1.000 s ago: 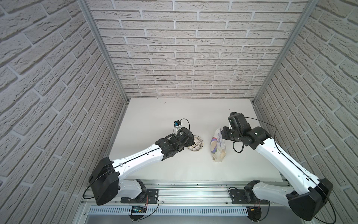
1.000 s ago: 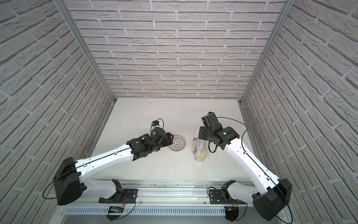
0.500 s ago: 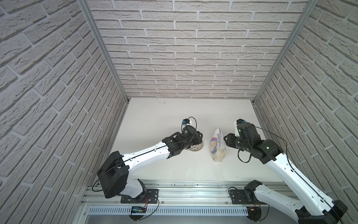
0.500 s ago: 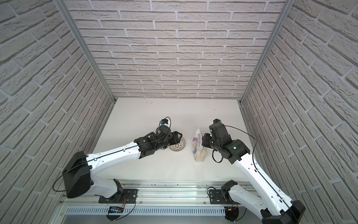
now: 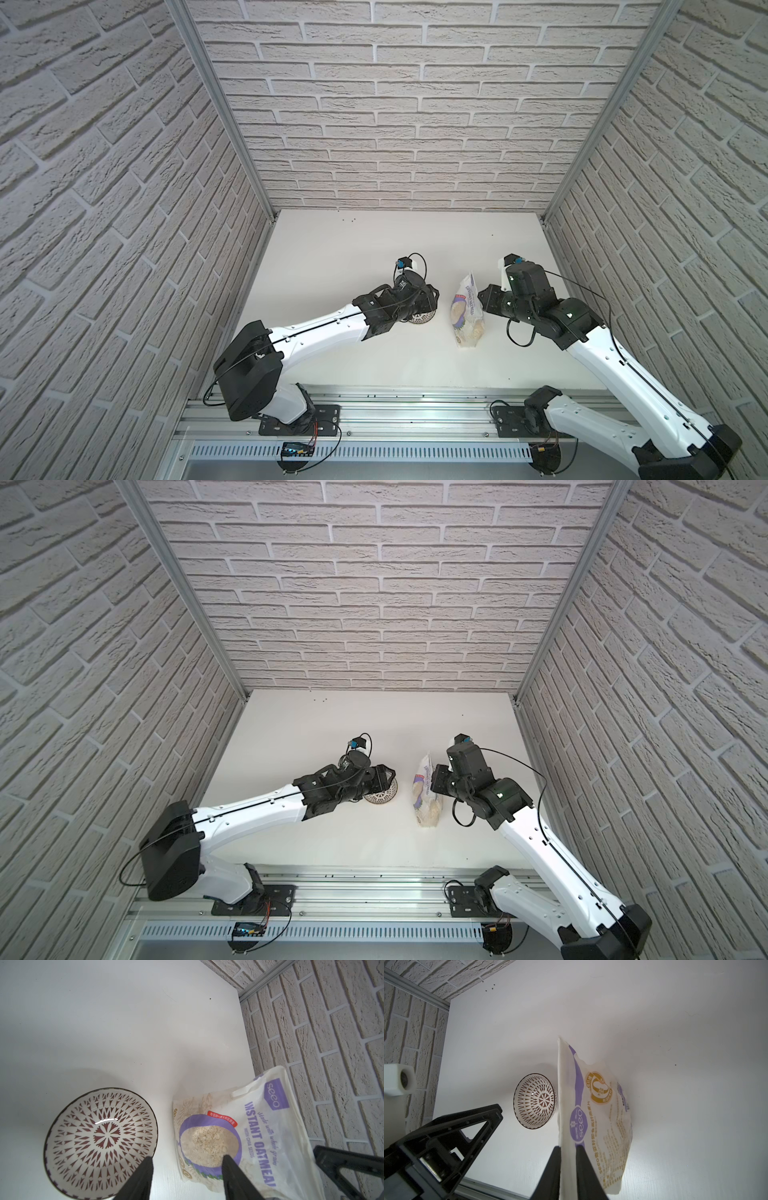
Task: Pour the oats into the breakfast bowl
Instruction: Open the oats bag at the center of the board.
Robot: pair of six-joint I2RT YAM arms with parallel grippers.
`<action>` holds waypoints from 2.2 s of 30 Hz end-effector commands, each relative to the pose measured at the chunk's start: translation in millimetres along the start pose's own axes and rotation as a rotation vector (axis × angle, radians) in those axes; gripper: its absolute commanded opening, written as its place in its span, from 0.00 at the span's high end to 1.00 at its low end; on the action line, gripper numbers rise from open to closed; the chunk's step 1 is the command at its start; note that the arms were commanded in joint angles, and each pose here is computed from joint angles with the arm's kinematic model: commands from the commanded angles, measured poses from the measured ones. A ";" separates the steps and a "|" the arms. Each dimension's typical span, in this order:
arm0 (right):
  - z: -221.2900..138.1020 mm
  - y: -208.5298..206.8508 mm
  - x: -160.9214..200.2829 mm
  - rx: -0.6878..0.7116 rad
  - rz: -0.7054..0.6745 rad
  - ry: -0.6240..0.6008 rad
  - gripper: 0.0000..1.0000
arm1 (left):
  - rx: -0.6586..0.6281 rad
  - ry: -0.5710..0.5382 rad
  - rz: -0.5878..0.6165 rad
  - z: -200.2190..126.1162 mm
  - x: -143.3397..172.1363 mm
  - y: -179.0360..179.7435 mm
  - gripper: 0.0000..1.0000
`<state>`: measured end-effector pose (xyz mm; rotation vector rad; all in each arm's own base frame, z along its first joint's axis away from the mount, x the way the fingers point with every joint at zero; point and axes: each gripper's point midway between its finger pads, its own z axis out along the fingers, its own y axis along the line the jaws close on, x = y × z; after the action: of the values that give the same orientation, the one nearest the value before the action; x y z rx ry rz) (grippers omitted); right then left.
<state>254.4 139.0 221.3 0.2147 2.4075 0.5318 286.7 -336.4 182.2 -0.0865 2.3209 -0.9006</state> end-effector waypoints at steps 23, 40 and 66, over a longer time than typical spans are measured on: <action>11.1 -24.9 16.2 0.097 -0.035 0.032 0.90 | 0.062 -0.038 -0.003 -3.8 -15.5 -24.9 0.43; 20.4 -18.6 28.1 0.059 -0.056 0.098 0.85 | 0.154 -0.024 -0.009 0.4 -28.0 -61.5 0.38; 15.4 -13.1 25.2 0.009 -0.039 0.057 0.96 | 0.236 0.183 0.002 41.3 0.9 -107.3 0.46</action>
<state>253.4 141.6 204.5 0.1562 2.4150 0.5282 295.7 -436.9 227.3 0.0914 2.3334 -1.2118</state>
